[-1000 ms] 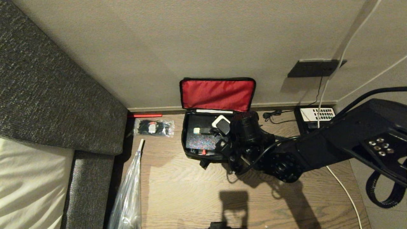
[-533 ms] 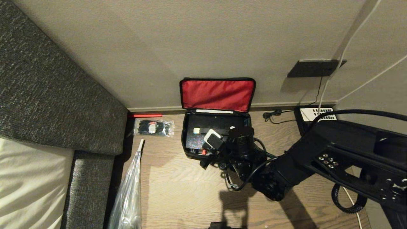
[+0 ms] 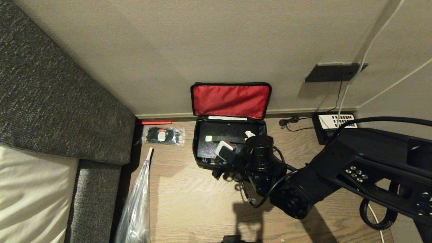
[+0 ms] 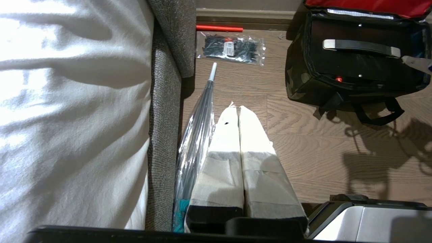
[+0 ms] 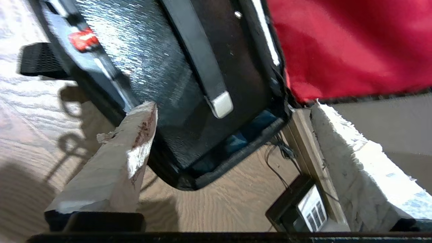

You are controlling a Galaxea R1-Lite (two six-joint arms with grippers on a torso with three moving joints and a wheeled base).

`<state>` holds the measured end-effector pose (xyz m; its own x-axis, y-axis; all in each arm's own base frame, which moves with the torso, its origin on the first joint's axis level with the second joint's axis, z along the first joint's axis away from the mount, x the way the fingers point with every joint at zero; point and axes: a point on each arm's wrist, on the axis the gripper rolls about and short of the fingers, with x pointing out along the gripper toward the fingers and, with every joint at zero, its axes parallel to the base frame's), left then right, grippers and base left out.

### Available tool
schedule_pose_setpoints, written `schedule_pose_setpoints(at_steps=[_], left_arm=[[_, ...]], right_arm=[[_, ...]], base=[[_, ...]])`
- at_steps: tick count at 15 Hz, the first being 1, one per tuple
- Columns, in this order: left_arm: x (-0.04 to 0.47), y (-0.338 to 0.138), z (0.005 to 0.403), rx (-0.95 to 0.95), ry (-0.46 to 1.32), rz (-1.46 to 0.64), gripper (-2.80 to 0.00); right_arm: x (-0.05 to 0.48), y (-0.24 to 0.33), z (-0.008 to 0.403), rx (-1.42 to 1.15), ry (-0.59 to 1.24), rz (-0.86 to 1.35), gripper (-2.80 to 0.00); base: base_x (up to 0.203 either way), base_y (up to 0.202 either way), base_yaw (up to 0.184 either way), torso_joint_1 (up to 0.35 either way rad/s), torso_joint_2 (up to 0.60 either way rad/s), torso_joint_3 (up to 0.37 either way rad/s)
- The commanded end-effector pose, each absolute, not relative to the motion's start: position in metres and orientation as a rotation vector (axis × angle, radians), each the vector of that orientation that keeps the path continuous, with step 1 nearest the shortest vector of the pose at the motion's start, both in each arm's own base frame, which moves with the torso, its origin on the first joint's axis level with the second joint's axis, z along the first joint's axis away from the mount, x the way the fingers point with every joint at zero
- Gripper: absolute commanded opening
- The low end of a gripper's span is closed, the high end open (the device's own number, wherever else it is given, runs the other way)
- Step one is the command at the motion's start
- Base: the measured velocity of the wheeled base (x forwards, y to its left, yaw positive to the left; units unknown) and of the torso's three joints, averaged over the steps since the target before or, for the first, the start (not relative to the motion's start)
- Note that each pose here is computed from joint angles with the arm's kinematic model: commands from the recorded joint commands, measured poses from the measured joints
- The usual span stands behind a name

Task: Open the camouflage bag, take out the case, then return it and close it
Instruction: Grip the handle

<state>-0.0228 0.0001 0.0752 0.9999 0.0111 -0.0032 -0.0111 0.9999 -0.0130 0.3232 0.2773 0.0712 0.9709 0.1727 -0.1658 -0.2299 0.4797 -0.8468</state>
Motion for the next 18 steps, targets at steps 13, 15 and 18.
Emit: schedule_pose_setpoints(at_steps=[13,15,18], left_arm=[[-0.023,0.000,0.074,-0.017,0.005,0.012,-2.80],[-0.023,0.000,0.074,-0.016,0.005,0.013,-2.80],[-0.023,0.000,0.074,-0.014,0.005,0.012,-2.80]], right_arm=[[0.318,0.282,0.081,-1.038,0.038,0.222,0.00],[0.318,0.282,0.083,-1.037,0.036,0.219,0.00],[0.318,0.283,0.091,-1.025,0.024,0.197,0.00]], base=[[0.000,0.000,0.000,0.001,0.00,-0.079],[0.000,0.000,0.000,0.002,0.00,-0.197],[0.000,0.000,0.000,0.002,0.01,-0.082]])
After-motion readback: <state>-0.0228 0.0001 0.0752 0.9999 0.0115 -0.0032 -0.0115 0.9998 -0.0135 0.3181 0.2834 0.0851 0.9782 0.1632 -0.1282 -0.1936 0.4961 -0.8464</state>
